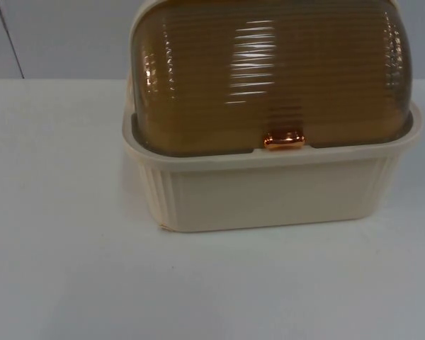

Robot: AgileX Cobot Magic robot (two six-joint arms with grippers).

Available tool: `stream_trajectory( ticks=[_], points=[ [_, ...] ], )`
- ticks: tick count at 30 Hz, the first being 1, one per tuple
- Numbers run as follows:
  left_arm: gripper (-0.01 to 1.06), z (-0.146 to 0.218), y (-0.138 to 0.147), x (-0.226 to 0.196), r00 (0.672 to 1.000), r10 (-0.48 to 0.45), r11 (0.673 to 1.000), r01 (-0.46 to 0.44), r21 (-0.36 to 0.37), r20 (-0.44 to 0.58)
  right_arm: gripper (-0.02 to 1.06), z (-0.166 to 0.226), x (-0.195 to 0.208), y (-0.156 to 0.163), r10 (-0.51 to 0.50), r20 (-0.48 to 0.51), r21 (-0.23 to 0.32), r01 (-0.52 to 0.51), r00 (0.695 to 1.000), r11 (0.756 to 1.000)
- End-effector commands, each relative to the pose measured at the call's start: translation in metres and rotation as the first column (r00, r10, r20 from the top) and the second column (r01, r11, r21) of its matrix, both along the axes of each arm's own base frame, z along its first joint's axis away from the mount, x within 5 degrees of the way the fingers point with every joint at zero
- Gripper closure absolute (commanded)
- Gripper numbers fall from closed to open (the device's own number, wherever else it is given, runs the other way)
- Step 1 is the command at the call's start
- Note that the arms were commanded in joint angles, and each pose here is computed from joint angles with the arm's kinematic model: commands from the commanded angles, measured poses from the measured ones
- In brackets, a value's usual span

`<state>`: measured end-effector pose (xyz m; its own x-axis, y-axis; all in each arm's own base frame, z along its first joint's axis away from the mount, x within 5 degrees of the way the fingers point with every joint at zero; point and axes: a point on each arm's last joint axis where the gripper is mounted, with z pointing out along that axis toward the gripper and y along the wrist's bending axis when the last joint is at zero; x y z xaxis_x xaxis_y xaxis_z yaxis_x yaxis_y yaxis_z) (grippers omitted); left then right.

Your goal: Open the box lid with the left hand, place the block into the box with the right hand, then close the box lid with the left hand.

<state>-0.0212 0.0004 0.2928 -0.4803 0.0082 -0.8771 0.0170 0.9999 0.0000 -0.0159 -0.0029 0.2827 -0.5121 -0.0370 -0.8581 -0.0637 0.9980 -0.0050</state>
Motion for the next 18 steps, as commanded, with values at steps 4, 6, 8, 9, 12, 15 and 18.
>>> stream_trajectory(
  ticks=[4,6,8,9,12,15,18],
  points=[
    [0.0,-0.014,0.001,0.007,0.999,0.002,1.0,-0.002,0.003,-0.042,-0.01,0.003,0.004,0.0,-0.002,0.062,0.003,0.002,0.998,1.0],
    [0.0,-0.014,0.001,0.009,0.999,0.002,1.0,-0.002,0.003,-0.034,-0.01,0.002,0.005,0.0,-0.003,0.067,0.001,0.003,0.998,1.0],
    [0.0,-0.013,0.001,0.009,1.0,0.002,1.0,-0.002,0.003,-0.023,-0.01,-0.003,0.009,0.0,-0.003,0.06,0.0,0.003,0.998,1.0],
    [0.0,-0.013,0.001,0.009,1.0,0.002,1.0,-0.002,0.003,-0.023,-0.01,-0.003,0.009,0.0,-0.003,0.06,0.0,0.003,0.998,1.0],
    [0.0,-0.014,0.001,0.01,1.0,0.002,1.0,-0.002,0.003,-0.025,-0.01,-0.003,0.009,0.0,-0.002,0.063,-0.001,0.002,0.998,1.0],
    [0.0,-0.014,0.001,0.012,1.0,0.002,1.0,-0.002,0.003,-0.002,-0.01,-0.003,0.009,0.0,-0.002,0.063,-0.001,0.002,0.998,1.0],
    [0.0,-0.019,0.001,0.017,1.0,0.002,1.0,-0.002,0.003,0.003,-0.01,-0.003,0.009,0.0,-0.002,0.063,-0.001,0.002,0.998,1.0]
  ],
)
